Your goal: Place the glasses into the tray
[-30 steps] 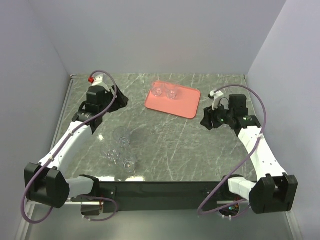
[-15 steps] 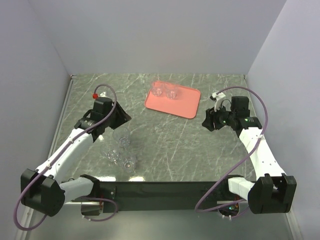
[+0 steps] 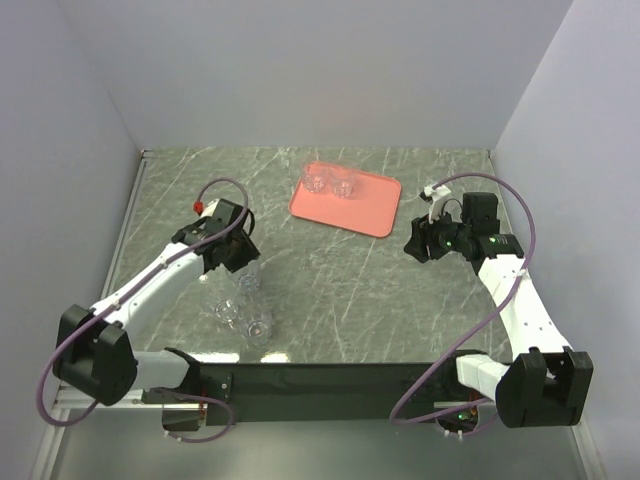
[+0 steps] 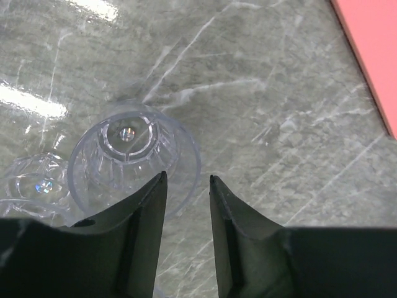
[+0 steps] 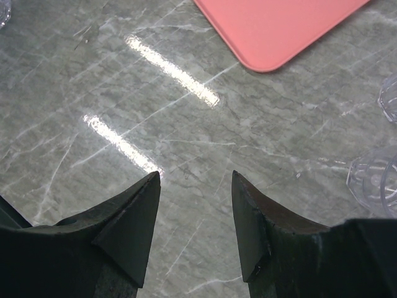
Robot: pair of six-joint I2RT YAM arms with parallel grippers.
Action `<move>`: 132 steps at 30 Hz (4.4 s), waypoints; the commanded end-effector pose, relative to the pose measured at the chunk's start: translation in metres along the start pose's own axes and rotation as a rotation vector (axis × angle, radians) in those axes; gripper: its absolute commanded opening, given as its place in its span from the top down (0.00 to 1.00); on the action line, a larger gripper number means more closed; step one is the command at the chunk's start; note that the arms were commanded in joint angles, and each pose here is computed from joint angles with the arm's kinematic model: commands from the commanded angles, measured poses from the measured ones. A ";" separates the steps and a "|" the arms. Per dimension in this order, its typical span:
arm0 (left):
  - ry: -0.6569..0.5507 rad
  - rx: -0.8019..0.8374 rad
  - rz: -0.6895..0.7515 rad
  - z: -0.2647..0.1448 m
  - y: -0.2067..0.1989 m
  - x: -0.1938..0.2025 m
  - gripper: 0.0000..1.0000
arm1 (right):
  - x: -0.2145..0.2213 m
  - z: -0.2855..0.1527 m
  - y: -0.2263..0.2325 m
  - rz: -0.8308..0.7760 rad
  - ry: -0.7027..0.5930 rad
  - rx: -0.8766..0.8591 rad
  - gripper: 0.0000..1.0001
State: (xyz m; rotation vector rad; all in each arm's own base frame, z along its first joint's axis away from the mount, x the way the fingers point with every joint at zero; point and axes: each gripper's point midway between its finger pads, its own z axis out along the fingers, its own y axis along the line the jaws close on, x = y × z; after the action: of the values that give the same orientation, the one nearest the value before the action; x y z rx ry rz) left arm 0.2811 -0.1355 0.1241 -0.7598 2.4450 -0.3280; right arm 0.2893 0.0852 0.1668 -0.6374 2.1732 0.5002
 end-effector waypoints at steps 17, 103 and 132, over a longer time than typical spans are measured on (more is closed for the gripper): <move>0.000 -0.166 0.095 0.027 -0.012 0.011 0.74 | -0.004 0.001 -0.003 -0.028 -0.022 0.003 0.43; -0.323 0.340 0.765 0.035 -0.233 -0.089 0.38 | -0.001 -0.003 -0.010 -0.021 -0.026 0.029 0.43; -0.289 0.216 -0.069 -0.078 0.015 -0.017 0.19 | -0.001 -0.004 -0.012 -0.016 -0.030 0.031 0.43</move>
State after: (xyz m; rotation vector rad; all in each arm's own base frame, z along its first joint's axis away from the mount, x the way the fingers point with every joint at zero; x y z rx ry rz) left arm 0.2523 -0.1227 0.2095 -0.5679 2.0510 -0.5121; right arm 0.2899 0.0747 0.1617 -0.6174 2.1853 0.4783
